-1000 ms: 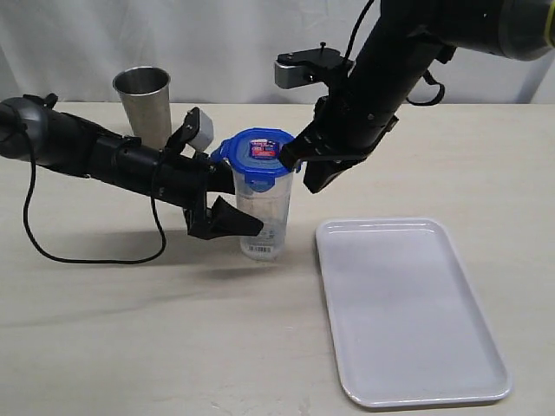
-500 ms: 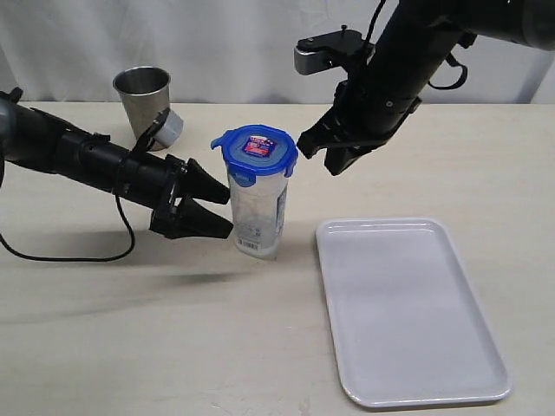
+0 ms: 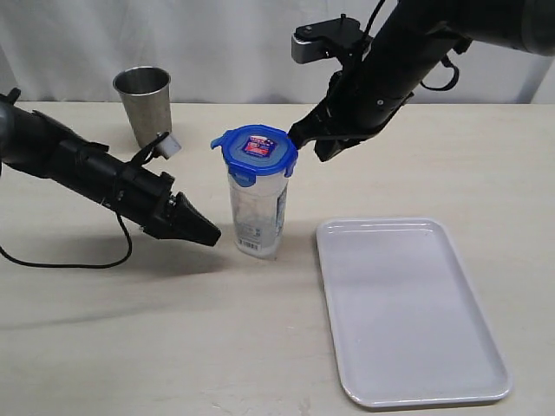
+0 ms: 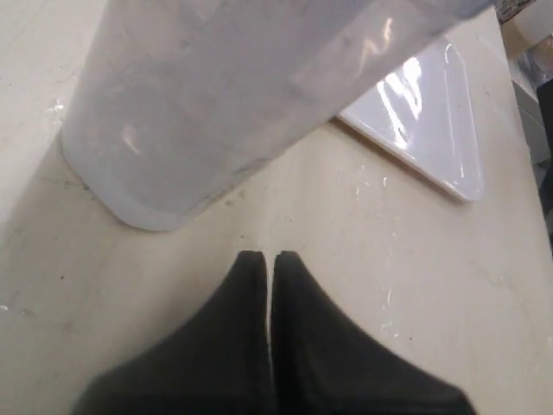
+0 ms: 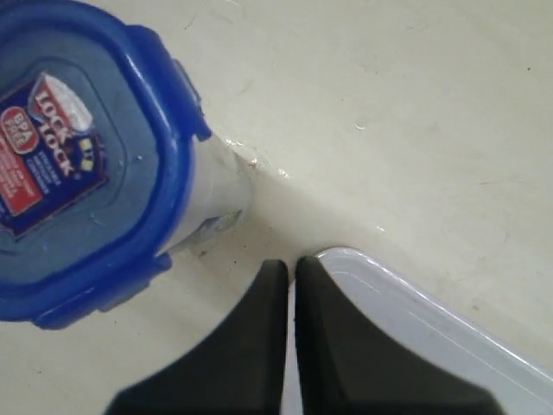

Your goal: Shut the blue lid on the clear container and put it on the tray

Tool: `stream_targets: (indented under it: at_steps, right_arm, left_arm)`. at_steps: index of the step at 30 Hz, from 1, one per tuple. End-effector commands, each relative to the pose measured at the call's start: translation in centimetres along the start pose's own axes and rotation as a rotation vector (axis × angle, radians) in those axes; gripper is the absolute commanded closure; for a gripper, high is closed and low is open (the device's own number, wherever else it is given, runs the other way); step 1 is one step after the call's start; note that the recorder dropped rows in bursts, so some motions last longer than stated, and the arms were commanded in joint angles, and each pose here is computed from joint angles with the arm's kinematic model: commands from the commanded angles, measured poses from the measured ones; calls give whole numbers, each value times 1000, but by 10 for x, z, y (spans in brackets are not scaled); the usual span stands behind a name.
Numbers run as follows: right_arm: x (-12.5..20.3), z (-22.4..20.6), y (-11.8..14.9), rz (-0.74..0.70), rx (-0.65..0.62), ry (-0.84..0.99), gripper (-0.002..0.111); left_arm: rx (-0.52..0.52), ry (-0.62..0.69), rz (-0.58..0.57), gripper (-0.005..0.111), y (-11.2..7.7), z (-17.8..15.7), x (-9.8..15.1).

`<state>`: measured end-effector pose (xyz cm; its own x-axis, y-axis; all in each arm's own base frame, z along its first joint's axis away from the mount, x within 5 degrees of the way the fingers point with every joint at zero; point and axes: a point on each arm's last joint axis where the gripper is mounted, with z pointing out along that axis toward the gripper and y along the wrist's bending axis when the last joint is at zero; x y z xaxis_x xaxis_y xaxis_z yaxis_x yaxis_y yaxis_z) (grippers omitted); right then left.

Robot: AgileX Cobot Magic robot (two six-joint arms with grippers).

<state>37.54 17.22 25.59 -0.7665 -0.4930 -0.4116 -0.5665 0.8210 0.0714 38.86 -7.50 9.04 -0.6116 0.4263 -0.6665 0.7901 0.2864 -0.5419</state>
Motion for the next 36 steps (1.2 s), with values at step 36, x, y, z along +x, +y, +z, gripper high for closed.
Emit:
stream_targets:
  at_steps: [36]
  right_arm:
    - [35, -8, -9, 96, 42, -405, 104]
  left_arm:
    - [23, -116, 14, 107, -16, 33, -15]
